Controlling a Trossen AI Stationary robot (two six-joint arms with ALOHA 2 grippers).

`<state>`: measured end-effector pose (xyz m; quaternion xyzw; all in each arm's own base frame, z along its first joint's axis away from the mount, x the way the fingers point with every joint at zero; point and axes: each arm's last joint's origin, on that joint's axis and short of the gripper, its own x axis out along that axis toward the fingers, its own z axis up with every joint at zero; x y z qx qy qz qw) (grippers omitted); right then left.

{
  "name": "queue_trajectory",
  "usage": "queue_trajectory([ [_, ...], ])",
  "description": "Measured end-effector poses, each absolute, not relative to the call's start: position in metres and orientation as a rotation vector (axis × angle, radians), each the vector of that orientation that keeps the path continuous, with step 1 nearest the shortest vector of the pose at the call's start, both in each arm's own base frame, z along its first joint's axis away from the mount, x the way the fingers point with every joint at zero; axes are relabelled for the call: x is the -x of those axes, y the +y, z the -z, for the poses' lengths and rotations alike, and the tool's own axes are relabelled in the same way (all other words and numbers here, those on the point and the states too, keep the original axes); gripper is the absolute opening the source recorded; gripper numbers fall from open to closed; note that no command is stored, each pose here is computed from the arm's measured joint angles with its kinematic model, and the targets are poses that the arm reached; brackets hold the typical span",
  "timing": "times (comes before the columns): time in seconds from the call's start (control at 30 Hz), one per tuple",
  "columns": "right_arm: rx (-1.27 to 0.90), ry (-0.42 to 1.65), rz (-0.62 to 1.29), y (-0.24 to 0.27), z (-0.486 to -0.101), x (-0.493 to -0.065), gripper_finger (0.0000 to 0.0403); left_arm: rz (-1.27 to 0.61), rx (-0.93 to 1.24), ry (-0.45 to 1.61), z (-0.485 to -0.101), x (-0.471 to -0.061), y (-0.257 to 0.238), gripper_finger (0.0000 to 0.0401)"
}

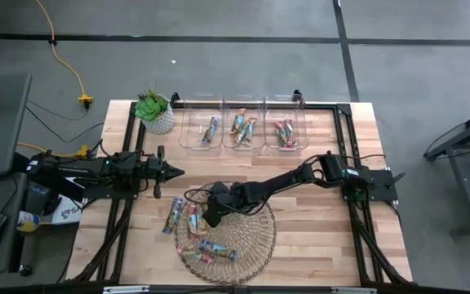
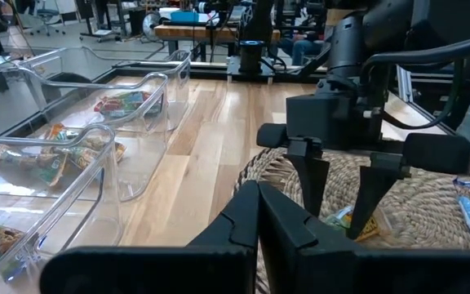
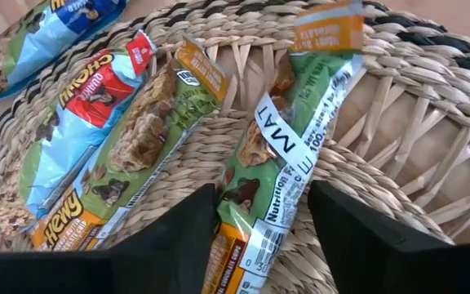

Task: Pick and place Granola Bars by type
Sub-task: Put the yellow granola bar into the middle transparent bin

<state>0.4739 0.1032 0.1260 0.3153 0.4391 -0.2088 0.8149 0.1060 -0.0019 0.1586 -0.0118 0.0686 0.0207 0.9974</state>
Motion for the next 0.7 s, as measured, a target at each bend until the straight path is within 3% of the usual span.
queue_trajectory([
  [0.4,-0.694,0.943,0.459,0.1030,-0.1248,-0.4730,0.0118,-0.041,0.023,0.137,-0.1586,-0.1060,-0.0019,0.0001],
  [0.7,-0.722,0.932,0.459,0.1028,-0.1272,-0.4735,0.0089,-0.041,0.024,0.137,-0.1587,-0.1060,-0.0019,0.0001],
])
